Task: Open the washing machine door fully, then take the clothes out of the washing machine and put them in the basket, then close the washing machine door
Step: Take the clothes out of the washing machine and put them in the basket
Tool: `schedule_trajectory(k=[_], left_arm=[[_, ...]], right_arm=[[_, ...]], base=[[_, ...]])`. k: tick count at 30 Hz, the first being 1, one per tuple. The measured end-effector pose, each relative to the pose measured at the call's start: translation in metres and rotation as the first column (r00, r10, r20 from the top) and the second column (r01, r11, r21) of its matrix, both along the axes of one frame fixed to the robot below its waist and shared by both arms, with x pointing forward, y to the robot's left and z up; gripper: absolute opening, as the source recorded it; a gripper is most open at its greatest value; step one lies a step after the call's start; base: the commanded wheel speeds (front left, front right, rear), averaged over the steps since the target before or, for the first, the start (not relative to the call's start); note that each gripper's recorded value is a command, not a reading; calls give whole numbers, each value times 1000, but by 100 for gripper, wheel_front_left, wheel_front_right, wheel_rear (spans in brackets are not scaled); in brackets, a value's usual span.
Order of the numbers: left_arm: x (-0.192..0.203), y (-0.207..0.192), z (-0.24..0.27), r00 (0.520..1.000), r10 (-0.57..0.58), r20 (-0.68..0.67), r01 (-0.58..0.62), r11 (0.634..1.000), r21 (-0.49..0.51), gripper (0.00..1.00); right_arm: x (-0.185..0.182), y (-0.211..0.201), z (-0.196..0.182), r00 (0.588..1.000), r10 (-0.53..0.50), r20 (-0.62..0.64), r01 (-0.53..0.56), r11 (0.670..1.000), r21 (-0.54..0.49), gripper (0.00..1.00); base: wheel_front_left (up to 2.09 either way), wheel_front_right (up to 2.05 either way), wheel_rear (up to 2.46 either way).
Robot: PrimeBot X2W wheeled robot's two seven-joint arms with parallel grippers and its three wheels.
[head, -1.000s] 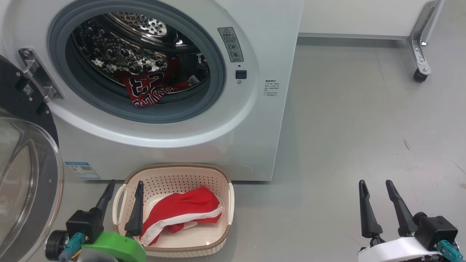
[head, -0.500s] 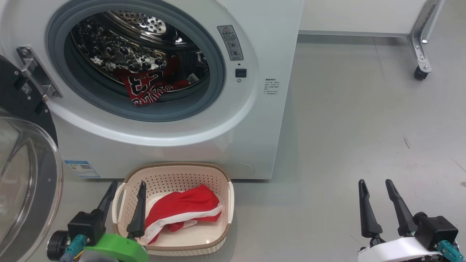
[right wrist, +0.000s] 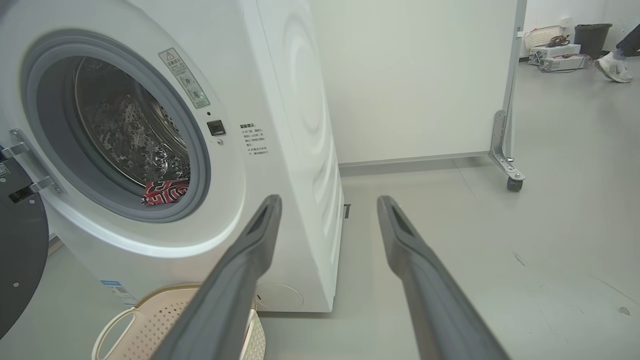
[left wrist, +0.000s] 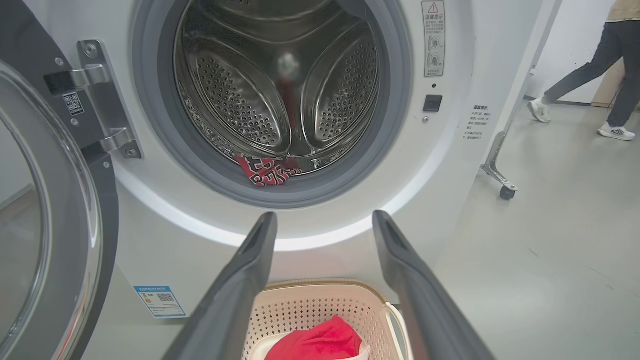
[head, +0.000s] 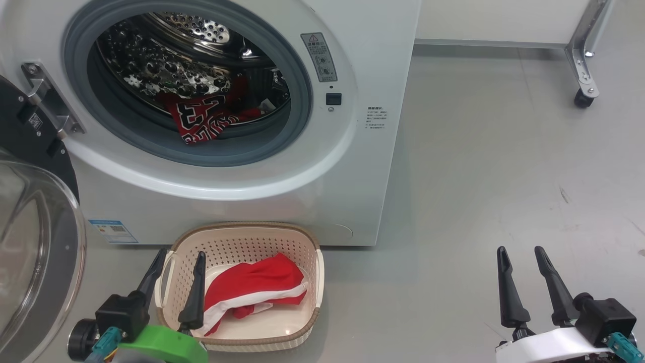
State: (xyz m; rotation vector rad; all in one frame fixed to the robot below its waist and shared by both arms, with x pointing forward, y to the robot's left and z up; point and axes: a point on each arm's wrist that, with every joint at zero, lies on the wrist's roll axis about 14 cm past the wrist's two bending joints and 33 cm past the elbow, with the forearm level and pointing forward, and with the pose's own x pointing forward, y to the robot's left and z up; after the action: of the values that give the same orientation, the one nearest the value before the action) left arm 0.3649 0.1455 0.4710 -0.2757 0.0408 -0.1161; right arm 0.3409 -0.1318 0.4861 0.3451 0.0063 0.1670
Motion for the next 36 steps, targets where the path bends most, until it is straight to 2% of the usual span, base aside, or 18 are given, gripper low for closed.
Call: schedule_trajectory(k=[9, 12, 19, 28, 36], left_arm=[[4, 6, -8, 999, 25, -26, -25, 1000, -5, 100], [6, 1, -13, 999, 9, -41, -10, 1000, -7, 100], [21, -7, -21, 998, -14, -56, 13, 1000, -11, 100], [64, -12, -28, 997, -56, -47, 59, 997, 58, 100], [118, -8, -38, 995, -72, -72, 79, 992, 99, 100]], right_arm=[[2, -7, -2, 999, -35, -14, 36, 999, 37, 100], [-1, 0, -8, 999, -15, -31, 16, 1000, 24, 100], [8, -8, -7, 999, -37, -25, 38, 999, 6, 100], [20, -4, -24, 997, -27, -72, 27, 1000, -3, 100], [37, -1, -40, 994, -22, -111, 21, 1000, -2, 100]], base=[[0, 0, 0], [0, 0, 0], [0, 0, 0], [0, 0, 0], [0, 0, 0]])
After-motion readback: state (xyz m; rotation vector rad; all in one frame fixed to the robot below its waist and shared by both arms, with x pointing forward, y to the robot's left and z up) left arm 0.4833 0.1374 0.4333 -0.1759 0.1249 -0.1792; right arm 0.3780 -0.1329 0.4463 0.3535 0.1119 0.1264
